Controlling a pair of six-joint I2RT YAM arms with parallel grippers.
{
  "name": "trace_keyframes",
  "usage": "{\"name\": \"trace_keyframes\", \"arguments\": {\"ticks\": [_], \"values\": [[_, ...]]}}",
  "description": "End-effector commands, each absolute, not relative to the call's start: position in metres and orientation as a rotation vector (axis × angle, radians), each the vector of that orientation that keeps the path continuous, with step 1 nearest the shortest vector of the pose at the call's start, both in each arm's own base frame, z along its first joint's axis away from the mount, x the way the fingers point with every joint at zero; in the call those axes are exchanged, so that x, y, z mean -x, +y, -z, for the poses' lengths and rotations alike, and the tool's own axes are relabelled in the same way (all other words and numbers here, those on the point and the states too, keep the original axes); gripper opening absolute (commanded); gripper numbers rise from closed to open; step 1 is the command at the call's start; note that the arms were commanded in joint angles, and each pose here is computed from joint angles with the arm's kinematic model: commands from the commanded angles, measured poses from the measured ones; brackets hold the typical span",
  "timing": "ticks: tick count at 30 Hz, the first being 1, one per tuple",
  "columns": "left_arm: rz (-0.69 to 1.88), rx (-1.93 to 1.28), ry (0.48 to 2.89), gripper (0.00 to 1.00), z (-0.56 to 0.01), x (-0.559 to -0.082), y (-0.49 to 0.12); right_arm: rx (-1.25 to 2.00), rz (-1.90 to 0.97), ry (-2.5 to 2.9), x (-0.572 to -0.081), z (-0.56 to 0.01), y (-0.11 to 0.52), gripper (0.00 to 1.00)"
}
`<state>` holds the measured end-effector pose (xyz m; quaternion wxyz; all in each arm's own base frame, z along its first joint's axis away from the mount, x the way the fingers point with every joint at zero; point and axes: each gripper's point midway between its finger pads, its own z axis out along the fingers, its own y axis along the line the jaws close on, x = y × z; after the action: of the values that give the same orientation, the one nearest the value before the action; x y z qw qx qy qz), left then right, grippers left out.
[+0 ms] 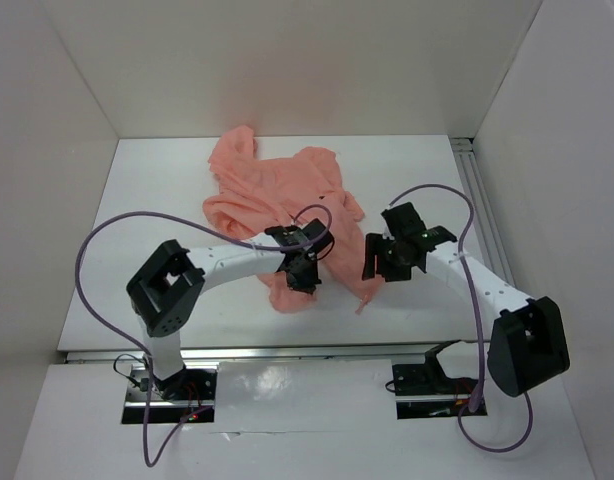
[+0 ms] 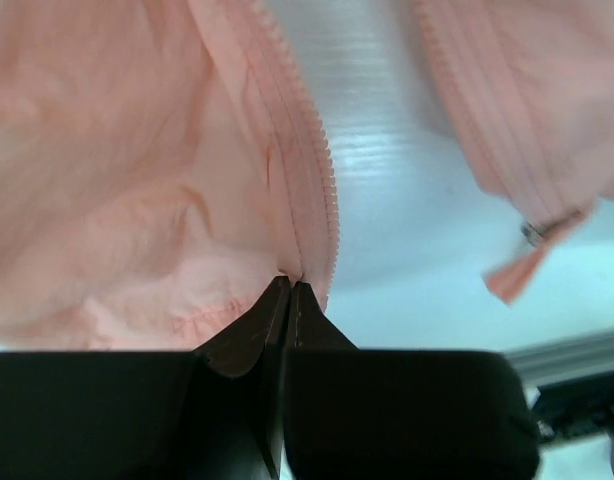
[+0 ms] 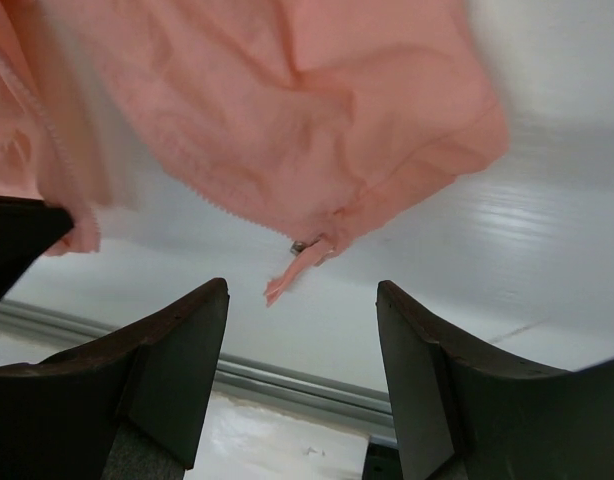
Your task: Zip up the jacket
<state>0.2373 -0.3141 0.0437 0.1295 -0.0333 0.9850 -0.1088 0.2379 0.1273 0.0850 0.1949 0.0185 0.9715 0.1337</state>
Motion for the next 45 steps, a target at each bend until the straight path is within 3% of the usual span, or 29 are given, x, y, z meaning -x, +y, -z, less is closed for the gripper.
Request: {"name": "trace_keyframes", "arguments": {"ticks": [1, 8, 12, 24, 45], "values": [[0.377, 0.075, 2.799, 0.00, -0.071, -0.238, -0.299, 0.014, -0.449, 2.710, -0.237, -0.082, 0.149, 0.69], [0.482, 0.135, 2.715, 0.00, -0.087, -0.255, -0.272, 0.063, -0.398, 2.762, -0.236, -0.060, 0.160, 0.69], [0.476, 0.136, 2.713, 0.00, -0.089, -0.258, -0.270, 0.090, -0.316, 2.777, -0.243, -0.049, 0.157, 0.55], [0.482, 0.137, 2.767, 0.00, -0.076, -0.254, -0.271, 0.040, -0.287, 2.805, -0.240, -0.048, 0.157, 0.51], [0.485, 0.074, 2.796, 0.00, -0.069, -0.256, -0.278, -0.105, -0.161, 2.950, -0.174, -0.023, 0.155, 0.44]]}}
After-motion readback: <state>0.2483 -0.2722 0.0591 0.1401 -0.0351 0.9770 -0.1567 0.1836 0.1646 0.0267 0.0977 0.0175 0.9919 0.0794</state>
